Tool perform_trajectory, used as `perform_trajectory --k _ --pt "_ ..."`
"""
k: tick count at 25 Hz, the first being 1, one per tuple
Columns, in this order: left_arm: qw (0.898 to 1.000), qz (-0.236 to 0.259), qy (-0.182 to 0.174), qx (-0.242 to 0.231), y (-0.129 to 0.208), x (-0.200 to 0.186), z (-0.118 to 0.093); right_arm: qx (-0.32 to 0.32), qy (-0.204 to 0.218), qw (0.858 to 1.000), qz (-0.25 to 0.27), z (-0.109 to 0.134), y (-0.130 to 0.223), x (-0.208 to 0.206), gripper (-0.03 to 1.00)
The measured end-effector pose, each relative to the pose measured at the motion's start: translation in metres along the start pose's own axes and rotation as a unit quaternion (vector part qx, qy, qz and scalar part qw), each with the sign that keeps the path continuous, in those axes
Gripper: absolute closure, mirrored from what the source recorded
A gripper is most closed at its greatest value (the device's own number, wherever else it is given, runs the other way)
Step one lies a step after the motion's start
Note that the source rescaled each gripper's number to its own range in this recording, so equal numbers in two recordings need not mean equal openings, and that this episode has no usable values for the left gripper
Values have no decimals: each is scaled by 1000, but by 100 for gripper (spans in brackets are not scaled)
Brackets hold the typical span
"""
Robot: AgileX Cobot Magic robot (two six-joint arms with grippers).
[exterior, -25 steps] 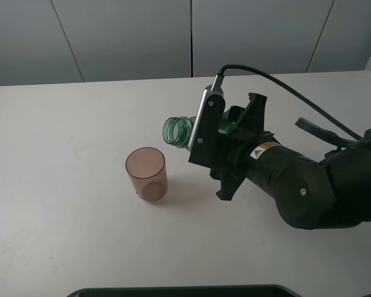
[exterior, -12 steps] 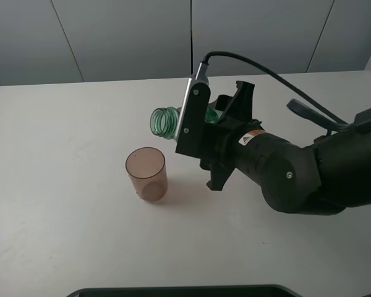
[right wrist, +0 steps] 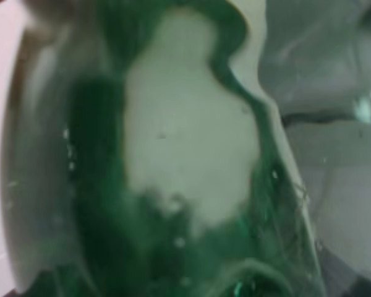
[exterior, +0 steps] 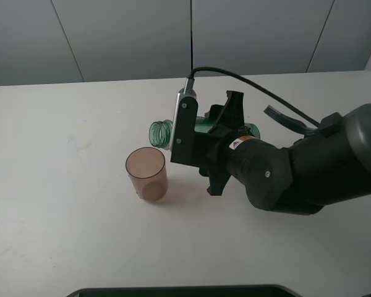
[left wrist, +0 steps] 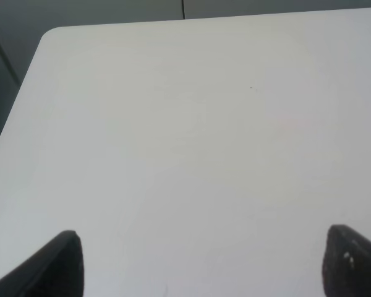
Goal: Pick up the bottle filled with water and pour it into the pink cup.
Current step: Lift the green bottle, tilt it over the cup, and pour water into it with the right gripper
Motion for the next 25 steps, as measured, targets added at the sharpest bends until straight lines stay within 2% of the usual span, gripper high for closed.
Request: perform_trajectory --k 25 --pt "1000 0 0 0 0 0 0 -72 3 997 6 -3 -2 1 96"
Point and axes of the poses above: a point on each arm's last joint axis where the gripper is mounted, x pointing out along that axis toward the gripper, z along the wrist's bending axis when the last joint is at zero, y = z × x, the point moved 6 cm from there along x, pointing out along that axis toward the gripper, and after that the axes turned 1 degree about x, right-handed, at the moved point
